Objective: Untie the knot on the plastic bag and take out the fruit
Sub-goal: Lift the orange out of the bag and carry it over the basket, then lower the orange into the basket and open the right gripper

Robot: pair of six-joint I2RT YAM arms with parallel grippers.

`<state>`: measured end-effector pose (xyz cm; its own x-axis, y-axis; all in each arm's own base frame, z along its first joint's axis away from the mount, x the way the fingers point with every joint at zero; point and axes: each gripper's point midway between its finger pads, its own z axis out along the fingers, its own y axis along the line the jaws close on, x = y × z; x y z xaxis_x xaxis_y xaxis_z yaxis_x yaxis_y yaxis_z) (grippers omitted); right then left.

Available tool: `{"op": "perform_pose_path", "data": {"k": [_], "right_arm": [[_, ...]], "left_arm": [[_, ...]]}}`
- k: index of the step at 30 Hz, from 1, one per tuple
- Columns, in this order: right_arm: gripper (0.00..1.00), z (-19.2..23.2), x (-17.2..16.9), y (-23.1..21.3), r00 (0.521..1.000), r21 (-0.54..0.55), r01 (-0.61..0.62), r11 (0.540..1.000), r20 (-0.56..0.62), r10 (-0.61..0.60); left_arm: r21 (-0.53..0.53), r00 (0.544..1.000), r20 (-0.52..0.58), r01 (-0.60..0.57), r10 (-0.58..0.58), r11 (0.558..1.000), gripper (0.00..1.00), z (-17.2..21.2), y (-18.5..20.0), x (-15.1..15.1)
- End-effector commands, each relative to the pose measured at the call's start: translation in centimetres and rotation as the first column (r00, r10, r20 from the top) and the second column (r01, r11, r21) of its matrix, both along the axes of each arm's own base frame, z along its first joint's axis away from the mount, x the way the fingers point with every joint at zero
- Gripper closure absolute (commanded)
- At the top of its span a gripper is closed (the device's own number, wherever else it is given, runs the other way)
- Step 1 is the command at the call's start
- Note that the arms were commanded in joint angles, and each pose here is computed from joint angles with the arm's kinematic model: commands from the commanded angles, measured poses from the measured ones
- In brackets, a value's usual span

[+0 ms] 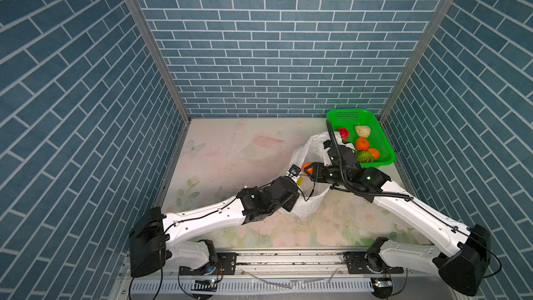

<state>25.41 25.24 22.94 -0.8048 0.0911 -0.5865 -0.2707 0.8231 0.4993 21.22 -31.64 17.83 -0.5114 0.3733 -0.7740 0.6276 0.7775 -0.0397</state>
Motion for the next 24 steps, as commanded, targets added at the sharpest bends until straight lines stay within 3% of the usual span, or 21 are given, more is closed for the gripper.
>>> {"op": "perform_pose_path", "data": {"k": [1, 6, 14, 24], "right_arm": [[0.52, 3.1, 0.4, -0.7, 0.998, -0.015, -0.002, 1.000, 0.064, 0.003], [0.52, 7.2, 1.5, -2.0, 0.992, 0.043, 0.025, 0.999, 0.122, -0.030], [0.51, 11.6, 5.0, -8.3, 0.962, 0.116, 0.166, 0.979, 0.197, -0.187], [0.51, 11.2, 12.2, -16.6, 0.870, 0.099, 0.408, 0.908, 0.260, -0.419]], "left_arm": [[-0.020, 0.999, 0.000, 0.039, -0.039, 0.999, 1.00, 0.8, -0.1, -0.5], [-0.028, 0.998, -0.010, 0.066, -0.066, 0.997, 1.00, 1.0, 0.3, -1.2], [-0.013, 0.986, -0.067, 0.153, -0.154, 0.988, 1.00, 0.1, 0.6, -3.3], [0.026, 0.972, -0.119, 0.206, -0.201, 0.978, 1.00, -1.7, 1.3, -5.1]]}}
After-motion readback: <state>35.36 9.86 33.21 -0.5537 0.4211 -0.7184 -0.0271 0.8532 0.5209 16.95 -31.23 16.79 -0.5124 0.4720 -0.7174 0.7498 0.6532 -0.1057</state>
